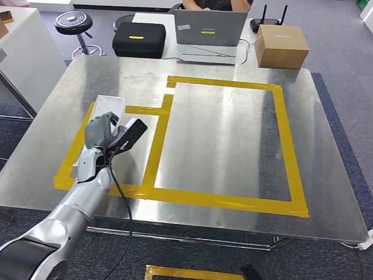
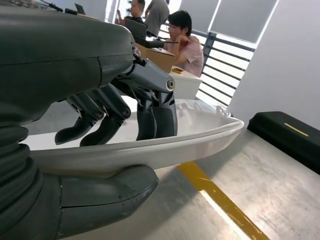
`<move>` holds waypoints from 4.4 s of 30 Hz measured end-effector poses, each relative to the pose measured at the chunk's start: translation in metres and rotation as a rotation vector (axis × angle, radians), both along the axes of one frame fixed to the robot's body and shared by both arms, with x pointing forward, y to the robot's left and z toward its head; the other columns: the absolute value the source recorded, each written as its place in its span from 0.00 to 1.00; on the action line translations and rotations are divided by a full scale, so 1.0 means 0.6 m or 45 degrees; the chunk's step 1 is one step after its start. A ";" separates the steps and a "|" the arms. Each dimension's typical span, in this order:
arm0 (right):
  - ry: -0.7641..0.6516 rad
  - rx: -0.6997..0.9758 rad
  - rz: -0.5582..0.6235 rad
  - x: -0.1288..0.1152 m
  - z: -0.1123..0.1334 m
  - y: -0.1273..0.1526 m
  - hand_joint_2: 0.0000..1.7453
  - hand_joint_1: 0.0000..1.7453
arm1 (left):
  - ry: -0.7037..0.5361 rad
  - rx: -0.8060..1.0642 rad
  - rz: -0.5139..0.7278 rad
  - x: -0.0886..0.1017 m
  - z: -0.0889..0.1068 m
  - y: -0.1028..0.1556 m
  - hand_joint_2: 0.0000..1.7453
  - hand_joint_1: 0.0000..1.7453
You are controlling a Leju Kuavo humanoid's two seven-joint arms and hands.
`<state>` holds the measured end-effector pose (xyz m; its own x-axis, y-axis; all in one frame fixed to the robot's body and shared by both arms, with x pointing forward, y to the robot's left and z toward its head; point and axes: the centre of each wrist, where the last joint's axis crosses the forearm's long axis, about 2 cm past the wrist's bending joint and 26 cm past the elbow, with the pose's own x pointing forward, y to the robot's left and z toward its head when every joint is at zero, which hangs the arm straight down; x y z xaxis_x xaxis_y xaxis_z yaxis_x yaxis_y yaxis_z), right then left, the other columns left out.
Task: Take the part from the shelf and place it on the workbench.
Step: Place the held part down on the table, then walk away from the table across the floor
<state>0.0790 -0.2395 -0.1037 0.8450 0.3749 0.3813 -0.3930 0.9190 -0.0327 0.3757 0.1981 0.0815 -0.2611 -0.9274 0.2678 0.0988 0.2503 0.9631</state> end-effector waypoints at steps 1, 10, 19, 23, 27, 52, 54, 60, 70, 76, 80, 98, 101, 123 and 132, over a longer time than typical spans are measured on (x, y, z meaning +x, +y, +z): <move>-0.001 -0.002 0.002 0.000 0.000 0.000 0.00 0.00 | 0.001 -0.001 -0.006 -0.001 -0.001 0.000 1.00 1.00; -0.003 -0.009 0.015 0.001 0.000 0.001 0.00 0.00 | 0.014 -0.003 -0.019 -0.004 -0.007 0.001 1.00 1.00; -0.004 -0.010 0.017 0.001 0.000 0.001 0.00 0.00 | 0.022 0.000 -0.022 -0.006 -0.010 0.000 1.00 1.00; -0.005 -0.013 0.018 0.001 0.000 0.001 0.00 0.00 | 0.019 -0.002 -0.042 -0.007 -0.011 0.000 0.50 0.13; -0.007 -0.014 0.016 0.001 0.000 0.001 0.00 0.00 | 0.009 -0.029 -0.075 -0.008 -0.011 -0.002 0.00 0.00; -0.010 -0.005 -0.026 -0.010 -0.002 0.000 0.00 0.00 | -0.004 -0.205 -0.169 -0.029 -0.018 -0.023 0.00 0.00; -0.010 -0.006 -0.029 -0.010 -0.002 0.000 0.00 0.00 | -0.023 -0.222 -0.176 -0.029 -0.017 -0.023 0.00 0.00; -0.013 -0.010 -0.045 -0.013 -0.002 0.000 0.00 0.00 | -0.072 -0.268 -0.179 -0.035 -0.015 -0.019 0.00 0.00; -0.011 -0.009 -0.058 -0.019 -0.003 0.000 0.00 0.00 | -0.106 -0.309 -0.169 -0.047 -0.020 -0.012 0.00 0.00; -0.002 -0.008 -0.099 -0.041 -0.006 0.000 0.00 0.00 | -0.164 -0.430 -0.144 -0.089 -0.044 0.021 0.00 0.00; 0.016 -0.003 -0.130 -0.059 -0.009 0.000 0.00 0.00 | -0.206 -0.546 -0.141 -0.147 -0.065 0.046 0.00 0.00; 0.032 -0.015 -0.246 -0.076 -0.010 0.007 0.00 0.00 | -0.329 -0.992 0.678 -0.327 -0.167 0.174 0.00 0.00; 0.037 -0.016 -0.258 -0.078 -0.010 0.007 0.00 0.00 | -0.240 -1.118 0.941 -0.349 -0.205 0.213 0.00 0.00; 0.035 -0.003 -0.278 -0.072 -0.009 0.008 0.00 0.00 | 0.671 -1.133 1.718 -0.529 -0.313 0.163 0.00 0.00; 0.045 -0.006 -0.250 -0.070 -0.009 0.008 0.00 0.00 | 0.886 -1.119 1.695 -0.540 -0.316 0.129 0.00 0.00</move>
<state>0.0370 -0.2350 -0.1091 0.9148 0.2033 0.3490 -0.2070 0.9780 -0.0269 0.0514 0.2756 -0.1078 0.8689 0.0773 0.4890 -0.2907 0.8792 0.3775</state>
